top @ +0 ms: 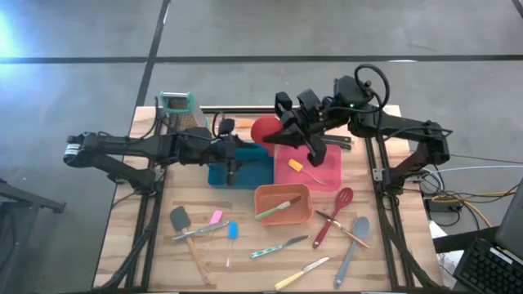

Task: Pick & Place Kitchen Items
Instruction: Put the red serving spoon into the blue bin

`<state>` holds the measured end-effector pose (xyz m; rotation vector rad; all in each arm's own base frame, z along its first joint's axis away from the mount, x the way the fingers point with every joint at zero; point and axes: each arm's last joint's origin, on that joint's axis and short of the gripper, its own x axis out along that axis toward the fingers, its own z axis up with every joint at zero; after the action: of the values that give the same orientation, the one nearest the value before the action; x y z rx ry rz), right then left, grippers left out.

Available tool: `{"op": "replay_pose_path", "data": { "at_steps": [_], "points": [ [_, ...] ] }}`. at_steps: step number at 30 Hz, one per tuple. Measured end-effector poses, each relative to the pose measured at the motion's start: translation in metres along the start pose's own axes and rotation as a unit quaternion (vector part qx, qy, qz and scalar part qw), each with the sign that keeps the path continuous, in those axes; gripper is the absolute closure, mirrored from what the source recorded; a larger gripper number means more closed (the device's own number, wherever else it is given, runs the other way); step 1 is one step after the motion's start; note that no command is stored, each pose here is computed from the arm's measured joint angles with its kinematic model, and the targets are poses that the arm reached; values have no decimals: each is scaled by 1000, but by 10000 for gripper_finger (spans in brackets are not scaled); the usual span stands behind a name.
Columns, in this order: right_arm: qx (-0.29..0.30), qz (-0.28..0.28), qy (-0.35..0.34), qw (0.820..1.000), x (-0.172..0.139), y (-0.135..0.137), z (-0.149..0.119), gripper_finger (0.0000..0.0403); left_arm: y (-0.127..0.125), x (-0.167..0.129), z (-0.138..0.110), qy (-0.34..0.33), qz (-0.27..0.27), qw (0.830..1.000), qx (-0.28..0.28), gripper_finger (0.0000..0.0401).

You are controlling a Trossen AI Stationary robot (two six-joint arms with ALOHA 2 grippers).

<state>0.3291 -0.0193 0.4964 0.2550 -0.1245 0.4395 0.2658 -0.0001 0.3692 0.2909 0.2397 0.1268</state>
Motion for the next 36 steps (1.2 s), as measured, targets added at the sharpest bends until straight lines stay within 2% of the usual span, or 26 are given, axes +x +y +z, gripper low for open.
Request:
{"op": "replay_pose_path", "data": {
  "at_steps": [6, 19, 29, 32, 36],
  "points": [
    [-11, 2, -13, 1000, 0, 0, 3, 384, -3, 11, -5, 9, 5, 1000, 2, 233],
    [-15, 7, -25, 1000, 0, 2, 5, 384, 2, 31, -1, -35, 28, 999, -5, 233],
    [-17, 13, -30, 999, 1, 4, 6, 384, 2, 50, -7, -24, 30, 999, -6, 237],
    [-11, 15, -29, 999, 1, 4, 6, 384, 2, 51, -7, -22, 30, 999, -6, 262],
    [-11, 17, -28, 999, 1, 4, 6, 384, 3, 49, -5, -25, 30, 999, -4, 338]
  ]
}}
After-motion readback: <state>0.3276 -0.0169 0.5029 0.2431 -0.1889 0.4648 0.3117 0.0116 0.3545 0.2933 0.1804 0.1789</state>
